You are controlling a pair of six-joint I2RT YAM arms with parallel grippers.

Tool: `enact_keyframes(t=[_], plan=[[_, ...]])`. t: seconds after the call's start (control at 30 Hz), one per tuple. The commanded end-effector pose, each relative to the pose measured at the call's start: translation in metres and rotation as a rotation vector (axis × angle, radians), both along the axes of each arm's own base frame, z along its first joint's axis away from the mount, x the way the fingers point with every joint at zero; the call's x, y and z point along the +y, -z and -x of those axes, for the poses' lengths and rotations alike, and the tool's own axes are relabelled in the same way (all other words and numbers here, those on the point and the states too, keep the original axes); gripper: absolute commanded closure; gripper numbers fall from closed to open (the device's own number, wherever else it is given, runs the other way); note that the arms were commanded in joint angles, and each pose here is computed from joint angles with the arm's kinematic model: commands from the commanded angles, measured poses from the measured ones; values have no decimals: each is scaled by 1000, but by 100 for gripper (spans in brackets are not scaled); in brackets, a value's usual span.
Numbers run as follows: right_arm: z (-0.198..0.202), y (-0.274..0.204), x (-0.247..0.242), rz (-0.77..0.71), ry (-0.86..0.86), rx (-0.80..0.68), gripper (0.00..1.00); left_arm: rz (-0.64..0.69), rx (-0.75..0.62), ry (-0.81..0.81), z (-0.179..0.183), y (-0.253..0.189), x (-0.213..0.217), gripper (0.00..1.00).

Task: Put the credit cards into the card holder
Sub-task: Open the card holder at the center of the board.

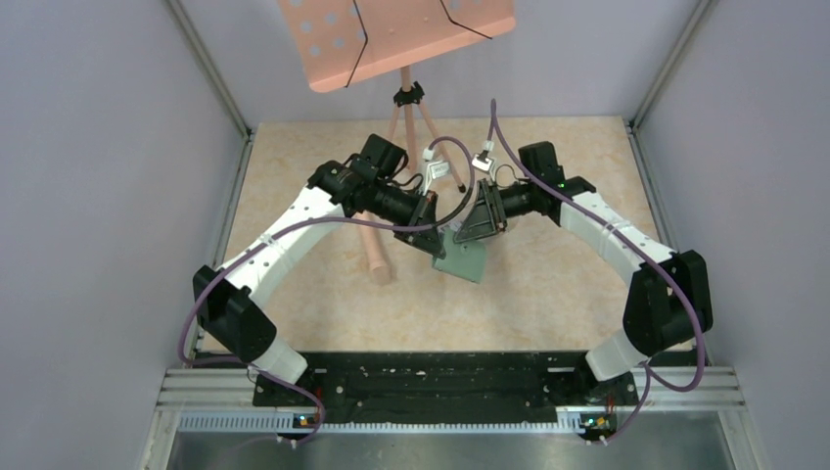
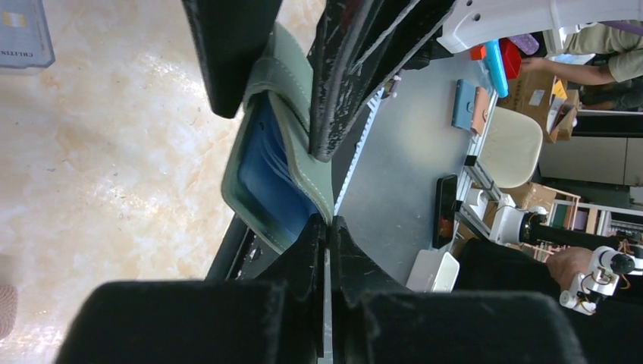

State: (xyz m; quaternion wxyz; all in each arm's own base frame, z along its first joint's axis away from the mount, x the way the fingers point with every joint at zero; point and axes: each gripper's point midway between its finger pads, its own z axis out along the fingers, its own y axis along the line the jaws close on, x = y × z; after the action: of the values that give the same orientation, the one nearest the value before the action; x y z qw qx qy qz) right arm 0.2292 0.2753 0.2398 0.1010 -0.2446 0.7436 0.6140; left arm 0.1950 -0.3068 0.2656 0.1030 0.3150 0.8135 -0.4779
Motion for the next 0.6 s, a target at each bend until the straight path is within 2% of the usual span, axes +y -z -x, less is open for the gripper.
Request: enact_keyframes(t=[0.0, 0.07, 0.3, 0.57], plan=[[5, -31, 5, -104, -80, -51, 55, 23, -106, -4, -8, -16, -1, 100], [8, -33, 4, -113, -92, -36, 59, -2, -139, -36, -15, -15, 2, 100], [16, -45, 1, -133, -106, -42, 57, -52, -239, -136, -34, -16, 11, 100], [29, -49, -1, -133, -112, -40, 63, -44, -278, -196, -46, -22, 9, 100]])
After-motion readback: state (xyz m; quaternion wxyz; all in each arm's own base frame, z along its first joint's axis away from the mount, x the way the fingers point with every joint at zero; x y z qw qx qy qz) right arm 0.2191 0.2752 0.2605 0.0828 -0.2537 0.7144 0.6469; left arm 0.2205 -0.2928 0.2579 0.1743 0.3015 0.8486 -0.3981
